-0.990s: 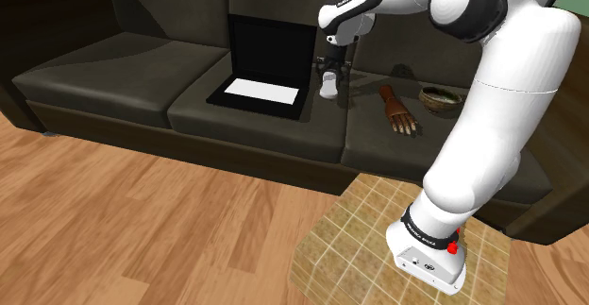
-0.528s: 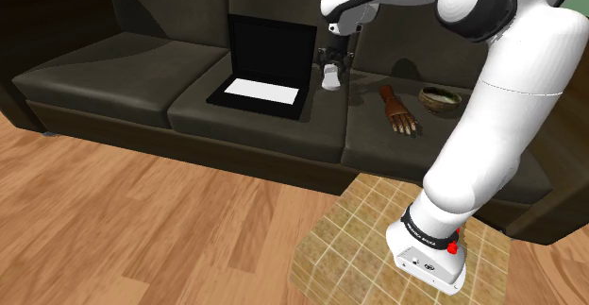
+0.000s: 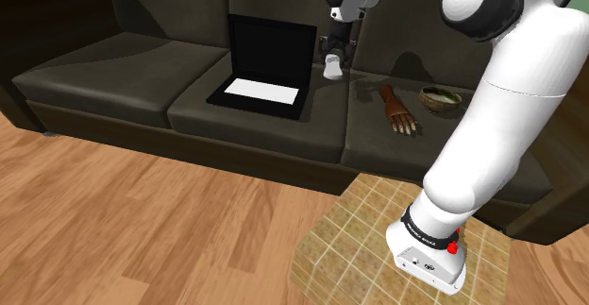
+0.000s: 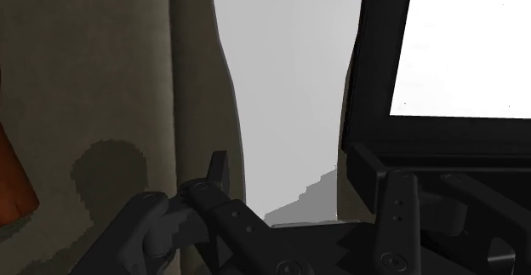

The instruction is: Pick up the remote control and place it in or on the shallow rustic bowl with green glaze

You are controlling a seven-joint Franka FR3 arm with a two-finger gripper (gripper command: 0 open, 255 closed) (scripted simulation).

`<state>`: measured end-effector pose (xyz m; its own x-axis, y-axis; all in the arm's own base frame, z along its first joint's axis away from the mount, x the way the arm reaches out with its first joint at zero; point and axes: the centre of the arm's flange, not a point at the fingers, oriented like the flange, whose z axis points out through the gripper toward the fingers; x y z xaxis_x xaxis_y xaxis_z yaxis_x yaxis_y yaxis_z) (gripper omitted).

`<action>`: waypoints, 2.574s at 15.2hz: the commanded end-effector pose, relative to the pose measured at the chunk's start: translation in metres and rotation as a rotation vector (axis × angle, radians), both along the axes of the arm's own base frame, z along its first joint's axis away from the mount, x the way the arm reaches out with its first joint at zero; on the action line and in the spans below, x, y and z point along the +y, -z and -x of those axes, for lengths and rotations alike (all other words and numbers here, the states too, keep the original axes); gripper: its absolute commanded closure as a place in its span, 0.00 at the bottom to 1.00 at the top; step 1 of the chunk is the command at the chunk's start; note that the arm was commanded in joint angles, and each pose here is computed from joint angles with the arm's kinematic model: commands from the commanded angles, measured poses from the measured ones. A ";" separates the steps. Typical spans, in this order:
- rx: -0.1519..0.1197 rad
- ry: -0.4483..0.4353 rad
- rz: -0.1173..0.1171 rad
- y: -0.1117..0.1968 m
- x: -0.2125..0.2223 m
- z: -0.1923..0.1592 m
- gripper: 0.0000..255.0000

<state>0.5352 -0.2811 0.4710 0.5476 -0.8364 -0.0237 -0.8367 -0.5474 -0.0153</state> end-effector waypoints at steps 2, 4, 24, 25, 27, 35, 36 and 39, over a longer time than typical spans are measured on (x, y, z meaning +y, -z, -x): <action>0.000 0.000 0.000 -0.016 0.000 0.001 1.00; 0.000 0.000 0.000 -0.018 -0.008 0.011 1.00; 0.000 0.000 0.000 -0.023 -0.165 0.223 1.00; 0.000 0.000 0.000 -0.023 -0.173 0.234 1.00; 0.000 0.000 0.000 -0.024 -0.189 0.255 1.00; 0.000 0.000 0.000 -0.026 -0.252 0.340 1.00; 0.000 0.000 0.000 -0.026 -0.260 0.351 1.00; 0.000 0.000 0.000 -0.027 -0.281 0.380 1.00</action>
